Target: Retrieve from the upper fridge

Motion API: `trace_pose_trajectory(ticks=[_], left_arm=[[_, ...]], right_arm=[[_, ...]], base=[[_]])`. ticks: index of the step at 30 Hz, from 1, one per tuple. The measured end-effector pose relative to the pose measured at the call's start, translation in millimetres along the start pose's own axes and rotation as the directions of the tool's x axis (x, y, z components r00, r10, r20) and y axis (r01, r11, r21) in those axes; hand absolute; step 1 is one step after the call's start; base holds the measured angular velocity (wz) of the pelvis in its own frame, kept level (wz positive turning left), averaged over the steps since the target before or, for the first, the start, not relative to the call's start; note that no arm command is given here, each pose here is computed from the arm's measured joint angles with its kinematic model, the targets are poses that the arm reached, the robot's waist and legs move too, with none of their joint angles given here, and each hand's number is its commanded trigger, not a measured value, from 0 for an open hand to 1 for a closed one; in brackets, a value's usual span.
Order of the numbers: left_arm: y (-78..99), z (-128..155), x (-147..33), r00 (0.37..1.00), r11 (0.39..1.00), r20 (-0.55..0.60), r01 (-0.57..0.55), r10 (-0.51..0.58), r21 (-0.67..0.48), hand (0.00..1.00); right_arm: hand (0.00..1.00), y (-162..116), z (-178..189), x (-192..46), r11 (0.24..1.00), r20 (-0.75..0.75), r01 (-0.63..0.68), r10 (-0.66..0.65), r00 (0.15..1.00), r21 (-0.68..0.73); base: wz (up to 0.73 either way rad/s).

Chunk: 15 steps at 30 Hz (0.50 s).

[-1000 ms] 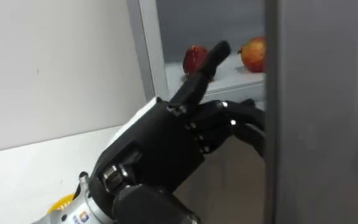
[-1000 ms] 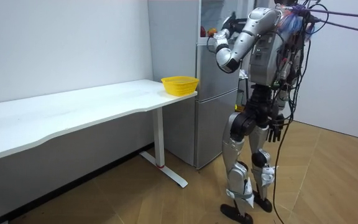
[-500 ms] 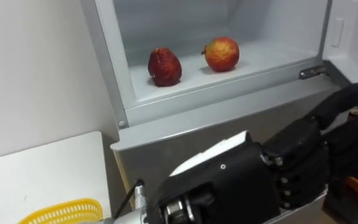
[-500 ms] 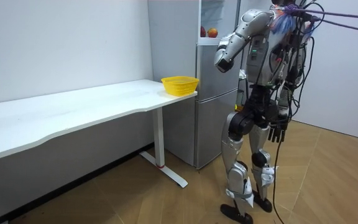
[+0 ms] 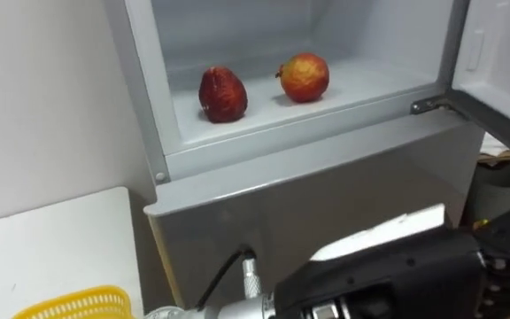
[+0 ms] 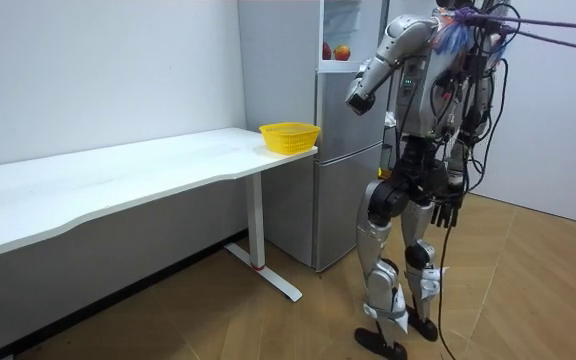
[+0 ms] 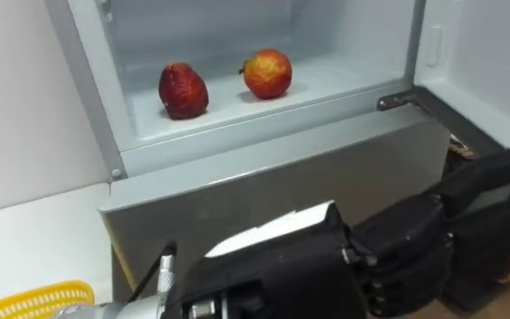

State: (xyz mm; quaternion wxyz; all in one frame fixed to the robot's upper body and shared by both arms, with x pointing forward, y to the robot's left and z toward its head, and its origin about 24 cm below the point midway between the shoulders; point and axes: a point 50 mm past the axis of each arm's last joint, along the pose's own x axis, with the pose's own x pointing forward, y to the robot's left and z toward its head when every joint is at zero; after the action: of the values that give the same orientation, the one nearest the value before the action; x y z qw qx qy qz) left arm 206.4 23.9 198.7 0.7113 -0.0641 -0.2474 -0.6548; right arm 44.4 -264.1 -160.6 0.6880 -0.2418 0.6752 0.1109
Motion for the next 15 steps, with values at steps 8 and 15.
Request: trace_pose_trajectory(ticks=[8, 15], left_arm=[[2.0, 1, -0.1, 0.999, 0.998, -0.021, -0.037, 0.038, 0.056, 0.00], [9.8, 18, -7.4, 0.990, 0.962, -0.022, -0.128, 0.137, 0.241, 0.00]], right_arm=[[0.00, -2, -1, 0, 1.000, 0.003, 0.017, -0.017, 1.000, -0.004], [0.00, 2, -12, 1, 1.000, -0.028, 0.017, -0.017, 0.999, 0.000]], base=[[0.00], [-0.04]])
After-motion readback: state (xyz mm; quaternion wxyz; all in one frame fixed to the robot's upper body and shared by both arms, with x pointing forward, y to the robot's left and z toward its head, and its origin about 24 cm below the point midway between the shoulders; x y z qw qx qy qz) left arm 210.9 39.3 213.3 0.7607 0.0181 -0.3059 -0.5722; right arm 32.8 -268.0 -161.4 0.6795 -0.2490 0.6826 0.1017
